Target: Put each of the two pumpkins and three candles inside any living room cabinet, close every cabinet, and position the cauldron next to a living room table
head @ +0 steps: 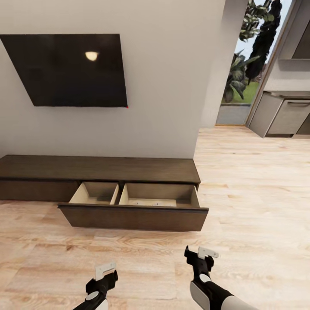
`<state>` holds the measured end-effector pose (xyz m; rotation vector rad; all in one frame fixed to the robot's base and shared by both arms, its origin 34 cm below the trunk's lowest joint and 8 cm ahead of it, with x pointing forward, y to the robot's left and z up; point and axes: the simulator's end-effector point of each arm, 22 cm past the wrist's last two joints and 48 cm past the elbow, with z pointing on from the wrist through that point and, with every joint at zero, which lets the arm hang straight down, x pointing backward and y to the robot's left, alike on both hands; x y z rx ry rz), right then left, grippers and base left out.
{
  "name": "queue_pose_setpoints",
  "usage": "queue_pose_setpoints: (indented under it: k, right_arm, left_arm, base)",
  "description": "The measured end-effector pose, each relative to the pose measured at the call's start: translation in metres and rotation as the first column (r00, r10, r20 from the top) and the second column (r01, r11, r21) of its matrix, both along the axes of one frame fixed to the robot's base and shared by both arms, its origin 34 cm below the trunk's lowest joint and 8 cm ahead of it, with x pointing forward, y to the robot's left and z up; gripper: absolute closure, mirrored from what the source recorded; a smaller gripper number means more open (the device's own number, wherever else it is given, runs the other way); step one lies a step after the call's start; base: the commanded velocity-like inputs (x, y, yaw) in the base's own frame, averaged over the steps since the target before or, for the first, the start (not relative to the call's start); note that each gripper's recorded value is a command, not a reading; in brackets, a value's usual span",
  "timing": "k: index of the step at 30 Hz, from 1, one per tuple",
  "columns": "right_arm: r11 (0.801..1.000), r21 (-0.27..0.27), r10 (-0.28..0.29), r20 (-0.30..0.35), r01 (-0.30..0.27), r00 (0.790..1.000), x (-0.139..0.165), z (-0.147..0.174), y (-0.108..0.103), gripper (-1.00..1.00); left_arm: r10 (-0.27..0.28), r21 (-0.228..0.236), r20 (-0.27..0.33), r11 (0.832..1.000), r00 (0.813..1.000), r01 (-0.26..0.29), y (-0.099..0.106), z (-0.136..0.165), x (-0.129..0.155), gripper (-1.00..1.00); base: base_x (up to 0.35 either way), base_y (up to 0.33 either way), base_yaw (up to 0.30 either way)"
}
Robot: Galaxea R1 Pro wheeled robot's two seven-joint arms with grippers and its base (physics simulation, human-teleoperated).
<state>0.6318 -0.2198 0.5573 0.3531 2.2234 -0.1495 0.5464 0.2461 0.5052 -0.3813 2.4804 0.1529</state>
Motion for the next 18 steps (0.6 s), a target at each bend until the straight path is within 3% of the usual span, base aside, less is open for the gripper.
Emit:
queue_pose_setpoints:
  k: [5,11,15,18]
  right_arm:
    - [0.999,0.022,0.039,0.021,-0.04,0.999,0.001,-0.01,0.004,-1.0]
    - [0.999,0.009,0.034,0.058,-0.035,0.998,0.0,-0.017,-0.004,-1.0]
    - [0.999,0.011,0.037,0.069,-0.038,0.997,0.0,-0.023,-0.001,-1.0]
    - [1.0,0.011,0.028,0.122,-0.029,0.992,0.005,-0.019,-0.001,-1.0]
  left_arm:
    - [0.021,0.009,0.047,1.0,0.999,-0.021,0.006,-0.004,0.005,-1.0]
    - [0.029,0.025,0.052,0.999,0.998,-0.03,0.012,-0.017,0.0,-1.0]
    - [0.017,0.031,0.065,0.999,0.998,-0.019,0.011,-0.022,0.001,-1.0]
    - [-0.004,0.038,0.089,0.999,0.996,0.0,0.008,-0.024,0.003,-1.0]
  base:
    - [0.0,0.0,0.0]
    - [0.0,0.0,0.0]
    - [0.0,0.0,0.0]
    - [0.0,0.0,0.0]
